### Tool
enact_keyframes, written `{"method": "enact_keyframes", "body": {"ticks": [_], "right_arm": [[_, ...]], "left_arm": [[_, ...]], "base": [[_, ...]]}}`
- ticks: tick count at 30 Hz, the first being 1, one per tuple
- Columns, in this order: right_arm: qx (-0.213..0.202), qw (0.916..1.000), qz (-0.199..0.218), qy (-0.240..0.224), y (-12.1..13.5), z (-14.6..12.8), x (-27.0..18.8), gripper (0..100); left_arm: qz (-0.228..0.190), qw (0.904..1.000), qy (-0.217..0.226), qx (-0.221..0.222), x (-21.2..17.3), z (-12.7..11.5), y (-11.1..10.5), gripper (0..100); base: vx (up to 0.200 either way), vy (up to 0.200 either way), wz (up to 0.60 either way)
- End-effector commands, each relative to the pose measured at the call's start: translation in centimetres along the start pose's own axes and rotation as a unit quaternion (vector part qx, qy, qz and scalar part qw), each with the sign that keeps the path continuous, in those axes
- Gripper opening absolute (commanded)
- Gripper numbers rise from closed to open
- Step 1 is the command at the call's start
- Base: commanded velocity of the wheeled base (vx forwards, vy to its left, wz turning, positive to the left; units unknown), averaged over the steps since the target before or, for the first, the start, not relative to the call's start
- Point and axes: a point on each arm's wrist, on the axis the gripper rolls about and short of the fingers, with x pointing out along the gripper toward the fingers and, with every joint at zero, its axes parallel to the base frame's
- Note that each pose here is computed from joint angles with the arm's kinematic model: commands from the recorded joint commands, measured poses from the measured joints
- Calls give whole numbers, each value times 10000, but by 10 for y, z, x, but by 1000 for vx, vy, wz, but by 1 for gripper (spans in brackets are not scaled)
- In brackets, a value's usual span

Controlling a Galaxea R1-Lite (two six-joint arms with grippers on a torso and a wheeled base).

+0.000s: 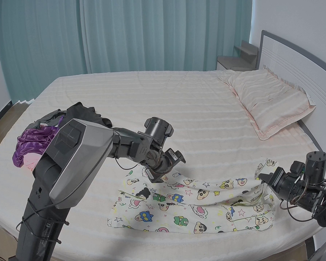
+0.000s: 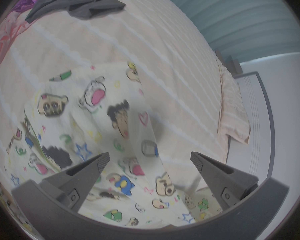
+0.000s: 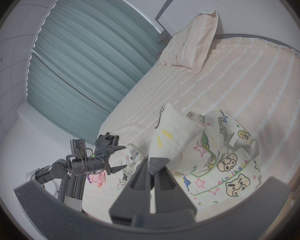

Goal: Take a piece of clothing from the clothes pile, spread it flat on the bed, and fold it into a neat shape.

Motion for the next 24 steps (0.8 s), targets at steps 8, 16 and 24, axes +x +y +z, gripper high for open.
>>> {"method": "enact_keyframes", "body": {"ticks": [8,16,24], "right_arm": [[-84,9981,577,-216,22,6,-13,0],[-128,9965,781,-251,30,7,-14,0],[-250,9932,1074,-363,41,10,-24,0]], "left_arm": [[-232,9994,221,125,-6,-14,-15,100],[-389,9982,457,-13,-6,-19,-19,100],[-658,9943,799,-241,-8,-18,-24,100]], "base": [[0,0,0],[0,0,0],[0,0,0]]}}
